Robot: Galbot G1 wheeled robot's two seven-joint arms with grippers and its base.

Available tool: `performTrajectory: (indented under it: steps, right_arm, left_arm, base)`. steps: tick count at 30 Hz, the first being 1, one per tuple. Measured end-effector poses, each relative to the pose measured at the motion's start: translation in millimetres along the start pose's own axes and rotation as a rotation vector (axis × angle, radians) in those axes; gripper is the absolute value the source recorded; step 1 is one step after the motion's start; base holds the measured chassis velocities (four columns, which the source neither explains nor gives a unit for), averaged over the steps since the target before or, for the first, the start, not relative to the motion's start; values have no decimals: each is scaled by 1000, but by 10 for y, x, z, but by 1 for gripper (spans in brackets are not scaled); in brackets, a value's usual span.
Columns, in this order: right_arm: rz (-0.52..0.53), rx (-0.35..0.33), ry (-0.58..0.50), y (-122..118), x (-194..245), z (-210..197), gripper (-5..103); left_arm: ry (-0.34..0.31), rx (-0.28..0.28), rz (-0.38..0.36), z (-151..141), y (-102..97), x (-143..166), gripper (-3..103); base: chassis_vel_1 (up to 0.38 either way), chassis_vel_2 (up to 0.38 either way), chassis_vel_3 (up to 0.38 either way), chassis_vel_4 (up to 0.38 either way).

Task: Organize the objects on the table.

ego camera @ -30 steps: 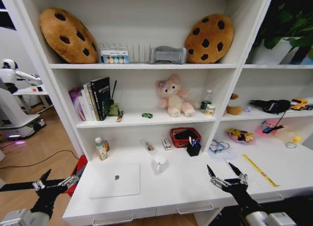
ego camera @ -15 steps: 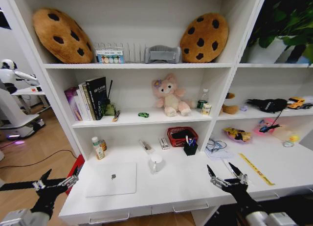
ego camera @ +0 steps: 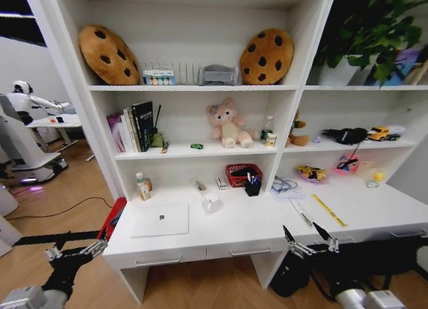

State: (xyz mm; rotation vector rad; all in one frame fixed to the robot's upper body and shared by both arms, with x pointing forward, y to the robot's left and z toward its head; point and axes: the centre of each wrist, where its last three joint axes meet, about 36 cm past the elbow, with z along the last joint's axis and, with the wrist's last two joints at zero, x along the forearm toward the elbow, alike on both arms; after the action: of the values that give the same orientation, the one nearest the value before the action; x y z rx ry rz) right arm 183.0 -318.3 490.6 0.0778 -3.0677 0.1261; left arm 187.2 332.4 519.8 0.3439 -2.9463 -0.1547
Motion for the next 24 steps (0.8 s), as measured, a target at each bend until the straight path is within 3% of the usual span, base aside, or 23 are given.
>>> performTrajectory:
  steps: [9, 15, 24]
  right_arm:
    - [0, 0, 0, 0, 0, 0, 100]
    - [0, 0, 0, 0, 1, 0, 100]
    - [0, 0, 0, 0, -1, -1, 100]
  left_arm:
    - [0, 0, -1, 0, 0, 1, 100]
    - [0, 0, 0, 0, 0, 0, 100]
    - [0, 0, 0, 0, -1, 0, 100]
  base:
    - [318, -303, -314, 317]
    - [8, -25, -141, 102]
    - [-51, 17, 83, -37]
